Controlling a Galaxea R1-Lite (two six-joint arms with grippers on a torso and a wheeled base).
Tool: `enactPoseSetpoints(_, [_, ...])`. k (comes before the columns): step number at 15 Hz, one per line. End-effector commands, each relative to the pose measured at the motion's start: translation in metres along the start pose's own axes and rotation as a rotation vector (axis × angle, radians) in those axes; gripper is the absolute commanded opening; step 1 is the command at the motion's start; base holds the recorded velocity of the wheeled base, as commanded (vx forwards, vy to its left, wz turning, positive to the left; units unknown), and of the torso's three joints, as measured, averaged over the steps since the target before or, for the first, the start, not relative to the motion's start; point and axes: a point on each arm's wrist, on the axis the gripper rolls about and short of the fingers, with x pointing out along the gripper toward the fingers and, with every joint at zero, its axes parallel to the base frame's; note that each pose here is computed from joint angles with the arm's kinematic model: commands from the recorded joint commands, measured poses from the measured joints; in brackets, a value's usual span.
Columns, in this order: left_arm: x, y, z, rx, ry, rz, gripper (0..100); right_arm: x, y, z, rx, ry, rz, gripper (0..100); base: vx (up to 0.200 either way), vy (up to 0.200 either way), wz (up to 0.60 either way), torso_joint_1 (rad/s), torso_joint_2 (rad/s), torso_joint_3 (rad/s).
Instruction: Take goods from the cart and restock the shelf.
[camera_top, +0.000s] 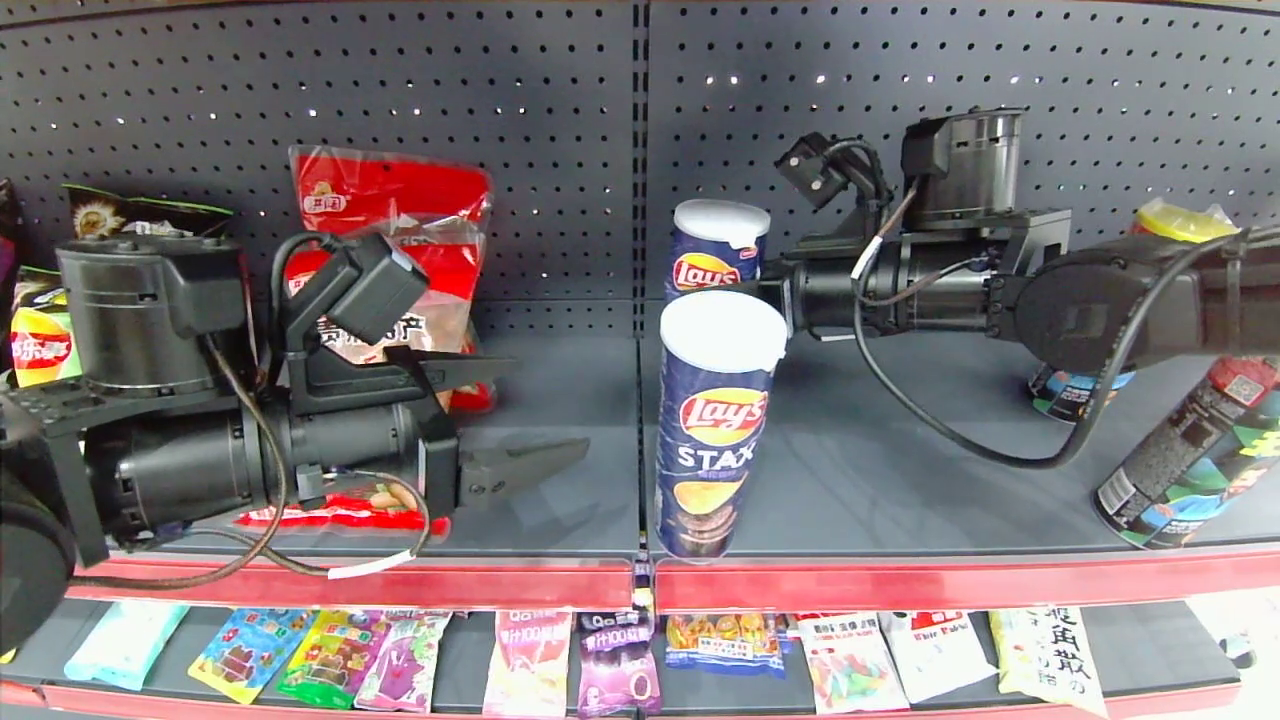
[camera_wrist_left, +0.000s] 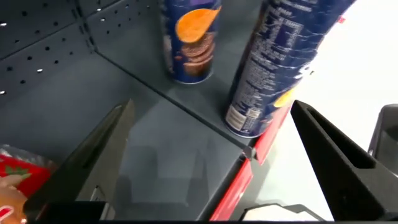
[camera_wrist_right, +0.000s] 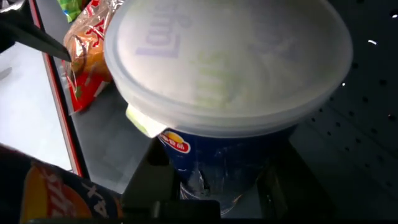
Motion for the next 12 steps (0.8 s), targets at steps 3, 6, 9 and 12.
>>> enactPoseSetpoints(3, [0.0, 0.0, -0.002, 0.0, 0.005, -0.004, 100, 0.003, -0.002, -0.006, 0.008, 0.017, 0.0, 0, 0.0, 0.0, 0.0, 0.0, 0.0, 0.0])
enactPoseSetpoints(6, [0.0, 0.0, -0.002, 0.0, 0.004, -0.005, 100, 0.003, -0.002, -0.007, 0.009, 0.018, 0.001, 100, 0.0, 0.0, 0.0, 0.0, 0.0, 0.0])
enactPoseSetpoints(9, [0.0, 0.001, 0.0, 0.002, 0.0, 0.001, 100, -0.002, 0.0, -0.004, 0.008, 0.014, -0.005, 100, 0.0, 0.0, 0.0, 0.0, 0.0, 0.0])
enactPoseSetpoints(12, [0.002, 0.002, 0.0, 0.005, 0.001, 0.017, 100, -0.017, 0.007, -0.003, 0.01, 0.018, -0.009, 100, 0.0, 0.0, 0.0, 0.0, 0.0, 0.0])
